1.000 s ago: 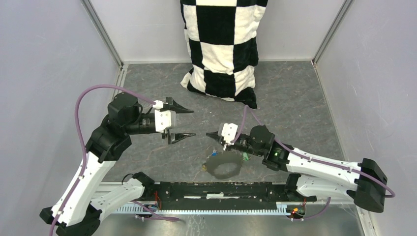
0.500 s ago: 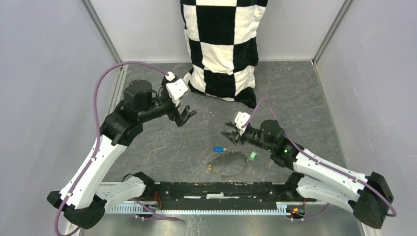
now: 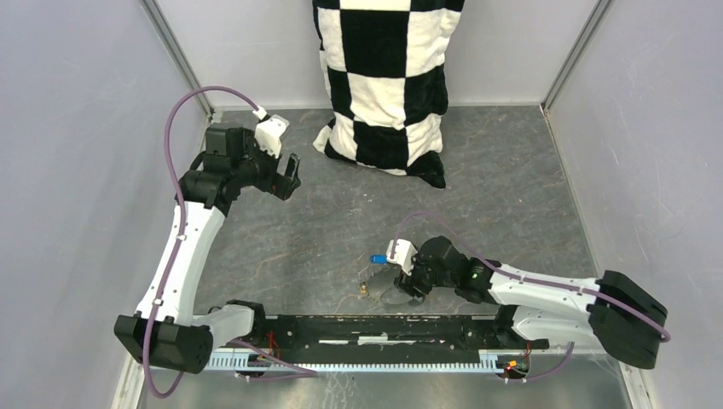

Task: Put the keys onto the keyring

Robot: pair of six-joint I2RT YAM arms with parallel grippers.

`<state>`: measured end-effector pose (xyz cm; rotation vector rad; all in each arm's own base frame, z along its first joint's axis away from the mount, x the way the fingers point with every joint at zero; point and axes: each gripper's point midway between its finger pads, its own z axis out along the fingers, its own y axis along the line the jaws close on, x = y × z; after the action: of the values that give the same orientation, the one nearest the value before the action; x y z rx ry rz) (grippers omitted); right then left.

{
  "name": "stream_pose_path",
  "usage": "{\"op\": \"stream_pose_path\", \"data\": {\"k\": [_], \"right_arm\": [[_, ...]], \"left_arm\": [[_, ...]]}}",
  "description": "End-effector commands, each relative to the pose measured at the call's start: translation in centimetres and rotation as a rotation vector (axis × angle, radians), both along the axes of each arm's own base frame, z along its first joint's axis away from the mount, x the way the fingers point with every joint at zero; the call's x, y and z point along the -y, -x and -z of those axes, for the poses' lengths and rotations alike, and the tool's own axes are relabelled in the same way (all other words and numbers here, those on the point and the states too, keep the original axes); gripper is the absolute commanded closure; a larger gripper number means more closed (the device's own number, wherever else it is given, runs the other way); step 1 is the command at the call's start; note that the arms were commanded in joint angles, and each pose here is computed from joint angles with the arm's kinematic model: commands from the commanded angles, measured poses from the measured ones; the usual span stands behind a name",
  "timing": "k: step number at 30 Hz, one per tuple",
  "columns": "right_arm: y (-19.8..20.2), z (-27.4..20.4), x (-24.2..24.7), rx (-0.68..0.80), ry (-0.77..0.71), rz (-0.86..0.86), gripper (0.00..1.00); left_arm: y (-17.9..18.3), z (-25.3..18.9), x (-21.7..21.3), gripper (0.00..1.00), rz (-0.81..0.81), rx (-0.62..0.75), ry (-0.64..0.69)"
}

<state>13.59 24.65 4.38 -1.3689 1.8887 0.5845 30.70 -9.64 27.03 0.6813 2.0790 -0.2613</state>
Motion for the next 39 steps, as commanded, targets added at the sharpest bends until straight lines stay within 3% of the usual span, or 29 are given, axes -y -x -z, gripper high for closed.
{"op": "stream_pose_path", "data": {"k": [1, 8, 15, 24, 26, 27, 28, 34, 39], "right_arm": [[-2.1, 0.9, 0.1, 0.086, 0.062, 0.034, 0.3], [-5.7, 2.0, 0.7, 0.136, 0.191, 0.154, 0.33], [-11.0, 0.7, 0.5, 0.232, 0.15, 0.347, 0.33], [-17.2, -0.9, -2.0, 0.252, 0.041, 0.379, 0.34], [-17.2, -2.8, -3.0, 0.257, -0.01, 0.353, 0.27], [-17.1, -4.3, -3.1, 0.272, -0.052, 0.352, 0.08], [-16.9, -5.4, -2.9, 0.29, -0.079, 0.358, 0.02], [-17.5, -11.5, 3.9, 0.402, -0.21, 0.58, 0.02], [-17.5, -12.7, 17.2, 0.653, -0.225, 1.007, 0.02]], "left_arm": [[0.7, 3.0, -1.5, 0.0, 0.014, -0.081, -0.019], [-0.7, 5.1, -2.9, 0.0, -0.054, -0.069, 0.041], [-1.7, 6.9, -3.1, 0.0, -0.085, -0.04, 0.071], [-2.9, 8.8, -2.9, 0.0, -0.123, -0.024, 0.121], [-3.1, 9.1, -3.2, 0.0, -0.135, -0.015, 0.117], [-3.2, 9.2, -3.3, 0.0, -0.137, -0.008, 0.115], [-3.2, 9.3, -3.4, 0.0, -0.14, 0.003, 0.114], [-4.3, 11.0, -3.5, 0.0, -0.167, 0.06, 0.153], [-5.0, 14.0, -3.8, 0.0, -0.212, 0.182, 0.202]]}}
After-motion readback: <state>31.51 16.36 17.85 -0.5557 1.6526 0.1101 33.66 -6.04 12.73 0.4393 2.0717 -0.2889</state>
